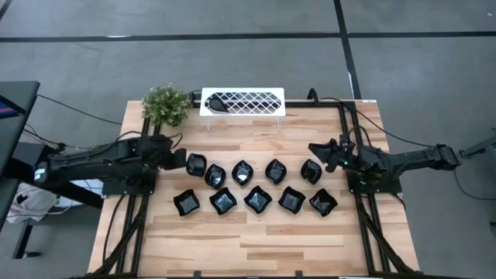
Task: Pick & Place Mini shaped plates
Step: Put the leaf shaped plate on the shelf
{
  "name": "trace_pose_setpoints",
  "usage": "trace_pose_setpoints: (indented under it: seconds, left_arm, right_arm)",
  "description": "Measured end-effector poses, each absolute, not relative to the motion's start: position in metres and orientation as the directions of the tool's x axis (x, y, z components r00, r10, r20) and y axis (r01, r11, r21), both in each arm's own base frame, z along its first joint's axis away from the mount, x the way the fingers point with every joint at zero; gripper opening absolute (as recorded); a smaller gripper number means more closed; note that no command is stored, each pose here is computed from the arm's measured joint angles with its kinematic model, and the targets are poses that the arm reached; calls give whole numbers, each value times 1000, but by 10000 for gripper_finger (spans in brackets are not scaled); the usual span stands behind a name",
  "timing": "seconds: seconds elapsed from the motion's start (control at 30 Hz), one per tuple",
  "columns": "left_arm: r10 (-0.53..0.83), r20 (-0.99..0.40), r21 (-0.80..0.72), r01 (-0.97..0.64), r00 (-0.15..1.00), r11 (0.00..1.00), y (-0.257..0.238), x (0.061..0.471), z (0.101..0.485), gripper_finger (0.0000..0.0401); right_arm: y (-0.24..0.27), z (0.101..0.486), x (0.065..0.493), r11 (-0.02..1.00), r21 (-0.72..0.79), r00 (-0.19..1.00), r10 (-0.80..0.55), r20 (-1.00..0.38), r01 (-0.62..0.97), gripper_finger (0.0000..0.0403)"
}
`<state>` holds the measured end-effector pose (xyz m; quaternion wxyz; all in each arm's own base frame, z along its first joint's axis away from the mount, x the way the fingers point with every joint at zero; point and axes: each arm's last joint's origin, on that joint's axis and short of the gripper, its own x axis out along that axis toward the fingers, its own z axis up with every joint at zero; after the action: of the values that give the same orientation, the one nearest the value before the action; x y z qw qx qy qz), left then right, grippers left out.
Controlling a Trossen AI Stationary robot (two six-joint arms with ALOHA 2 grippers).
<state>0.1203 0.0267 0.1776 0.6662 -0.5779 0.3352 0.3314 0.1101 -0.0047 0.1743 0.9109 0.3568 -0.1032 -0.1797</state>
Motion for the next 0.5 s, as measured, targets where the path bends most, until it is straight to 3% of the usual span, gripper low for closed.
trace_pose_setpoints:
  seconds: [0.23, 0.5]
  left_arm:
    - [143, -568, -792, -586, 810, 172, 33, 143, 204, 3]
    - [182, -436, -861, -468, 881, 201, 41, 174, 212, 3]
  right_arm:
    - [-5, 179, 110, 669, 712, 911, -399, 101, 214, 119]
    - [-5, 198, 111, 697, 691, 900, -406, 160, 192, 119]
